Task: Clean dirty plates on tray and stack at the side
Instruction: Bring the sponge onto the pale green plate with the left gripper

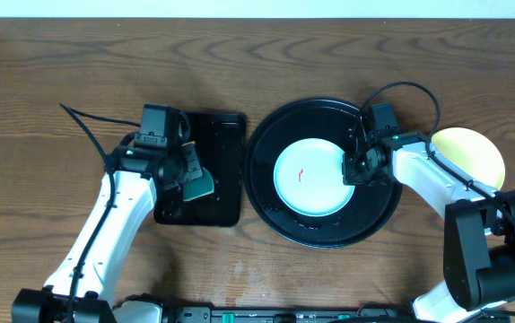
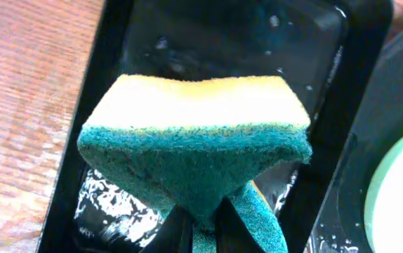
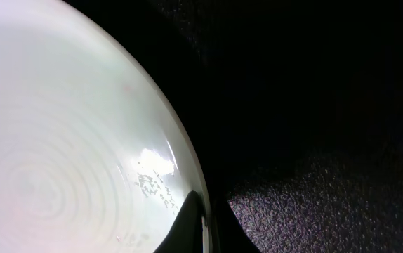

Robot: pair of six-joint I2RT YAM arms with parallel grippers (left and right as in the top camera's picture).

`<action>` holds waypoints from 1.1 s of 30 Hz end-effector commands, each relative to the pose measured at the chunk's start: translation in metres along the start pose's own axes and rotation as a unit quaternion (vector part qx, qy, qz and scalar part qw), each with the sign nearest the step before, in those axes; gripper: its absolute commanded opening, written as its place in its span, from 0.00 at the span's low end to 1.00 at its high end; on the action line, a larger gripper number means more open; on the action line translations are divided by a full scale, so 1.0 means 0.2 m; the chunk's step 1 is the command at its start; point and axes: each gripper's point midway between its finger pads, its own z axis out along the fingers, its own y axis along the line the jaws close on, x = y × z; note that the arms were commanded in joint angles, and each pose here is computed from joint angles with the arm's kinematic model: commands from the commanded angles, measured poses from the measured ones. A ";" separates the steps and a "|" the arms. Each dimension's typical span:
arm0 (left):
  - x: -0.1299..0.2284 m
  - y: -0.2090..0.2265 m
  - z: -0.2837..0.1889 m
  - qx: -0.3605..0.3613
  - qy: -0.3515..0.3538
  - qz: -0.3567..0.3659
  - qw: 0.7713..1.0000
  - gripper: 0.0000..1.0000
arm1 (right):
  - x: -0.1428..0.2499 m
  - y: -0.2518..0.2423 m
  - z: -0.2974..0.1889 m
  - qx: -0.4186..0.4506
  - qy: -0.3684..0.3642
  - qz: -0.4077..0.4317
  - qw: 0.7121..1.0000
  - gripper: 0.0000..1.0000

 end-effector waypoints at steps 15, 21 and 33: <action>0.22 -0.87 -0.04 0.249 0.019 0.100 0.963 0.08 | 0.05 0.00 0.04 0.008 0.015 -0.001 1.000 0.01; 0.35 -1.09 0.13 0.275 0.061 0.102 0.954 0.07 | 0.06 0.01 0.04 0.007 0.016 -0.004 1.000 0.01; 0.36 -1.26 0.50 0.253 0.126 0.099 0.954 0.07 | 0.06 0.01 0.04 0.007 0.018 -0.004 1.000 0.01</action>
